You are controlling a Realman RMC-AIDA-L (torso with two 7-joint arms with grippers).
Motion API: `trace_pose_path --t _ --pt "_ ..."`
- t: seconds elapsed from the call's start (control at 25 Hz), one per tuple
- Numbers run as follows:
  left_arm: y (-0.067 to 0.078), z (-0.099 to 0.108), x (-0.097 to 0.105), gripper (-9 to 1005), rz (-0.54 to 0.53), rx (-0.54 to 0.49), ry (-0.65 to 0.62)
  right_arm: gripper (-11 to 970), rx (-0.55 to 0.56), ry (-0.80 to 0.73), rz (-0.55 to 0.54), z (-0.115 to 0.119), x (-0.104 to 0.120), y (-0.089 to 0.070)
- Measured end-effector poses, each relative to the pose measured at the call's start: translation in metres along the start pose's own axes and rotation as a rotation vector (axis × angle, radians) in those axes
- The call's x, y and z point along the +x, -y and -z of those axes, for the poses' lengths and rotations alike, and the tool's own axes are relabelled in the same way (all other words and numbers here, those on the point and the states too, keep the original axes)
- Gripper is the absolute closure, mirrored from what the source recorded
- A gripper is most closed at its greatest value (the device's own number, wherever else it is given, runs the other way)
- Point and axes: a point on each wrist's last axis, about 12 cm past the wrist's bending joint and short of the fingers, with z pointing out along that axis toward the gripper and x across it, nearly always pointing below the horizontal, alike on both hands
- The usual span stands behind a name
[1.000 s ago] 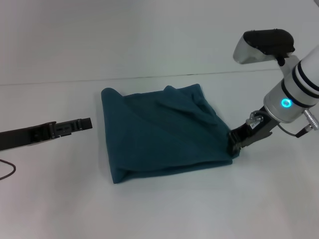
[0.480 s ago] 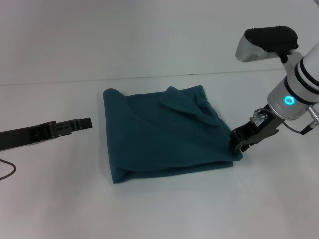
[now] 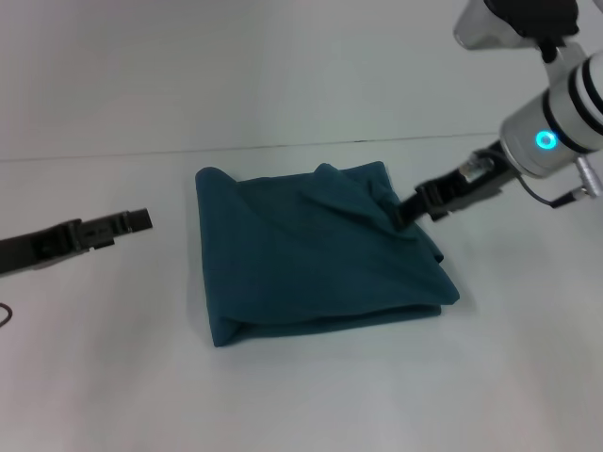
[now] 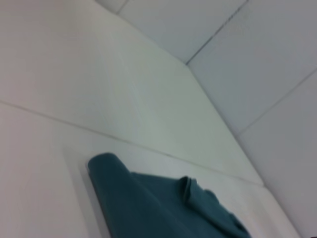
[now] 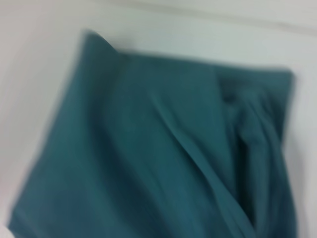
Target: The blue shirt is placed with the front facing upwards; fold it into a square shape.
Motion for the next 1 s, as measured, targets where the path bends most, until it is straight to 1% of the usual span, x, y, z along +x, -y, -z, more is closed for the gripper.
trace_pose_path --t 0.08,0.12,0.16,0.24,0.32,0.4,0.64,0.68,0.72,0.76,1.0 --pt "0.000 0.002 -0.002 46 0.007 0.010 0.019 359 -0.010 0.044 0.039 -0.001 -0.007 -0.005" --pt "0.001 0.003 -0.003 46 0.009 0.016 0.029 322 -0.002 0.074 0.090 -0.006 -0.013 -0.011" --pt "0.001 0.004 -0.004 46 0.012 0.022 0.039 323 -0.002 0.074 0.090 -0.006 -0.013 -0.011" --pt "0.001 0.006 -0.006 46 0.016 0.031 0.053 325 0.030 0.097 0.135 -0.012 -0.019 -0.016" --pt "0.001 0.007 -0.007 46 0.018 0.036 0.059 328 0.095 0.118 0.170 -0.019 -0.025 -0.017" --pt "0.002 0.008 -0.008 46 0.021 0.042 0.065 330 0.113 0.125 0.178 -0.021 -0.027 -0.017" --pt "0.002 0.010 -0.010 47 0.024 0.047 0.085 338 0.170 0.144 0.256 -0.044 -0.033 -0.025" --pt "0.002 0.010 -0.011 47 0.024 0.047 0.088 338 0.178 0.145 0.275 -0.049 -0.034 -0.028" --pt "0.002 0.010 -0.012 47 0.024 0.047 0.090 338 0.189 0.149 0.312 -0.057 -0.034 -0.033" --pt "0.002 0.010 -0.012 47 0.025 0.046 0.093 338 0.189 0.149 0.312 -0.057 -0.034 -0.033" --pt "0.000 0.010 -0.013 47 0.029 0.036 0.103 339 0.205 0.143 0.427 -0.078 -0.032 -0.053"
